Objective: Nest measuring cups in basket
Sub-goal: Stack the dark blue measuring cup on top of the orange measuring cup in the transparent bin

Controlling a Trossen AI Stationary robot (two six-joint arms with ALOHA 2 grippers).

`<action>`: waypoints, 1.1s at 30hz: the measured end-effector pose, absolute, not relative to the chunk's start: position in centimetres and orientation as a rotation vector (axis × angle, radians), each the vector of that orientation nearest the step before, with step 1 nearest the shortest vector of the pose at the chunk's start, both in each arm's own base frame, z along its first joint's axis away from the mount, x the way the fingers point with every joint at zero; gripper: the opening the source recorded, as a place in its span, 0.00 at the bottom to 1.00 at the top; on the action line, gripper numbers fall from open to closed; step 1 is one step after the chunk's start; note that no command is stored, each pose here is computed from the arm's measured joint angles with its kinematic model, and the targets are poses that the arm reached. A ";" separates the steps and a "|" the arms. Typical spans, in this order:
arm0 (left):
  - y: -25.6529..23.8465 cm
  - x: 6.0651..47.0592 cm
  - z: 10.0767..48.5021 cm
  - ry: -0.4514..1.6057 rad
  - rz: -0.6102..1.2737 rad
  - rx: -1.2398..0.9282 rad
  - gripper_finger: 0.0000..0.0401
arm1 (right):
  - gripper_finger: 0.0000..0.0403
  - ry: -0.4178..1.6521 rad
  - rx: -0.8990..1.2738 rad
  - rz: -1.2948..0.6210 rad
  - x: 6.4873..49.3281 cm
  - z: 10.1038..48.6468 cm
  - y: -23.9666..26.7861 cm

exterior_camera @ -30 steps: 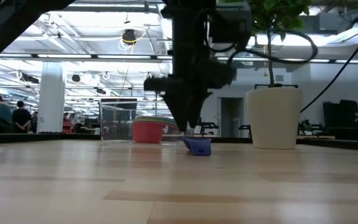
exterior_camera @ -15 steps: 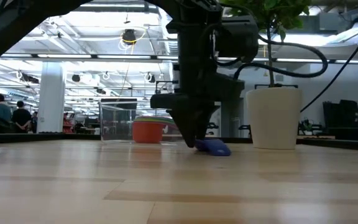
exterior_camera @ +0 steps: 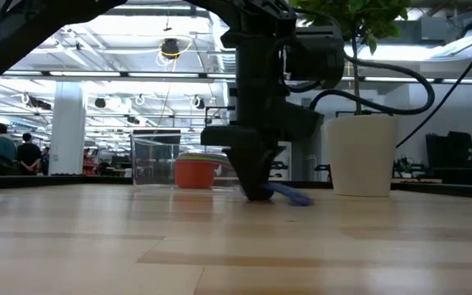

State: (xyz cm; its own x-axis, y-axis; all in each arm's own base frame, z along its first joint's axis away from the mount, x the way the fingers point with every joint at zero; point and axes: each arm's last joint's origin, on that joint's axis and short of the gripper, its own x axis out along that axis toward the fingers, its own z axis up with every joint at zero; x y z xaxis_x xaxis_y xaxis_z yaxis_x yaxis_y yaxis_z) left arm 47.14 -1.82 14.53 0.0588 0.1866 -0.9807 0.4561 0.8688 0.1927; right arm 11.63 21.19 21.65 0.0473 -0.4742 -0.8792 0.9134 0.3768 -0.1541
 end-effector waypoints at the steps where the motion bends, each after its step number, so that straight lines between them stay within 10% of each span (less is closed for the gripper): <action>1: -1.8 47.1 14.5 1.526 -0.199 0.503 0.13 | 0.04 1.050 0.524 -1.135 11.6 21.7 21.2; 10: -5.0 46.2 18.1 1.572 -0.172 0.130 0.01 | 0.05 1.050 0.515 -1.138 11.6 21.7 21.1; 23: -1.5 39.4 35.9 1.288 0.296 0.139 0.00 | 0.06 1.043 0.525 -1.139 11.8 21.7 21.1; 33: 9.2 38.1 35.2 1.392 0.414 0.147 0.00 | 0.05 1.048 0.563 -1.115 12.0 21.5 21.4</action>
State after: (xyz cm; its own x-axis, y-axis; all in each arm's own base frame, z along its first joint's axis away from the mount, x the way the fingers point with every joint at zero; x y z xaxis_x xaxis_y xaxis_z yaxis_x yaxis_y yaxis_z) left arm 38.10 9.20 35.16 0.1198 0.3670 -0.9225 -0.1964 0.9196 0.3404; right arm 12.01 21.38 21.51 0.0666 -0.4476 -0.8917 0.9177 0.3783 -0.1213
